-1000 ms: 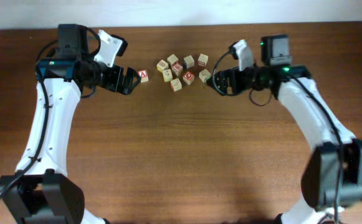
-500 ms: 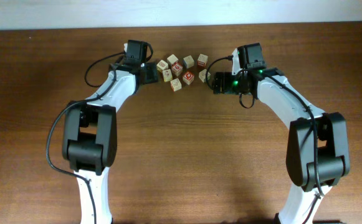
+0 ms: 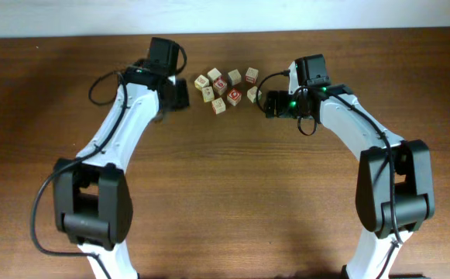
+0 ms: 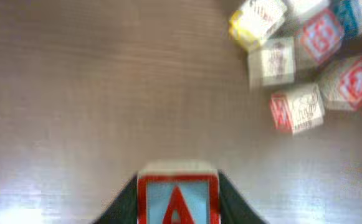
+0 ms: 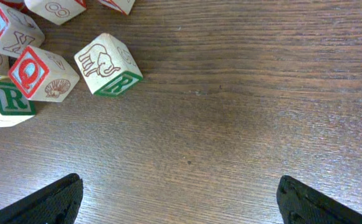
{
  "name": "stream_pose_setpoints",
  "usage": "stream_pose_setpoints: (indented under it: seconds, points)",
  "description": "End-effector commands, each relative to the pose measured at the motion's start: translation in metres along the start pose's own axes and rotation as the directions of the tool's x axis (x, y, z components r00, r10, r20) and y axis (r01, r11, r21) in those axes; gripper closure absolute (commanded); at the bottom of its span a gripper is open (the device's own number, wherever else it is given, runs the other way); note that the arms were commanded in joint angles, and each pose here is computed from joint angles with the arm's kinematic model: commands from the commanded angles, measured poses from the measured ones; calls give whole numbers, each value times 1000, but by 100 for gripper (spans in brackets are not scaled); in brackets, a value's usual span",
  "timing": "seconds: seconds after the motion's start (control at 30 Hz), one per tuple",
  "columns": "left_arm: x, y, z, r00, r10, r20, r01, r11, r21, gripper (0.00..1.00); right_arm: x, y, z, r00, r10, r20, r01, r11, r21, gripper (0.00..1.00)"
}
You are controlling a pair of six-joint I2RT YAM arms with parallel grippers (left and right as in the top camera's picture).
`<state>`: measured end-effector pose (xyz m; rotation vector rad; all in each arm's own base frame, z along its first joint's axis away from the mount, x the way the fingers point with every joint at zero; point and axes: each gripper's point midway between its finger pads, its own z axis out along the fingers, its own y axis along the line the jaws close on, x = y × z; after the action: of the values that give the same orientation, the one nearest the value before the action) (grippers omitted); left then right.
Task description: Rotate 4 blocks
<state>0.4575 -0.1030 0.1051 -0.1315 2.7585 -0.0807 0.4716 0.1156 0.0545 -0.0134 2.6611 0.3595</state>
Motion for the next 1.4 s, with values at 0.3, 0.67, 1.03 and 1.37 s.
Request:
stream_pose_setpoints:
  seconds: [0.3, 0.67, 1.03, 1.37]
  points:
    - [162, -69, 41, 912, 241, -331, -215, 970, 114, 60, -1, 1, -1, 1000, 4, 2, -4, 1000, 9, 2]
    - [-39, -91, -9, 949, 181, 258, -213, 972, 101, 11, 0, 2, -1, 1000, 4, -2, -4, 1000, 6, 2]
    - [-37, -75, 109, 966, 67, 251, -64, 998, -19, 41, 3, 7, 0, 1000, -6, -11, 6, 1000, 3, 2]
    - [-33, -82, 132, 967, 66, 247, -72, 997, 15, 66, 2, 7, 0, 1000, -6, -9, 6, 1000, 3, 2]
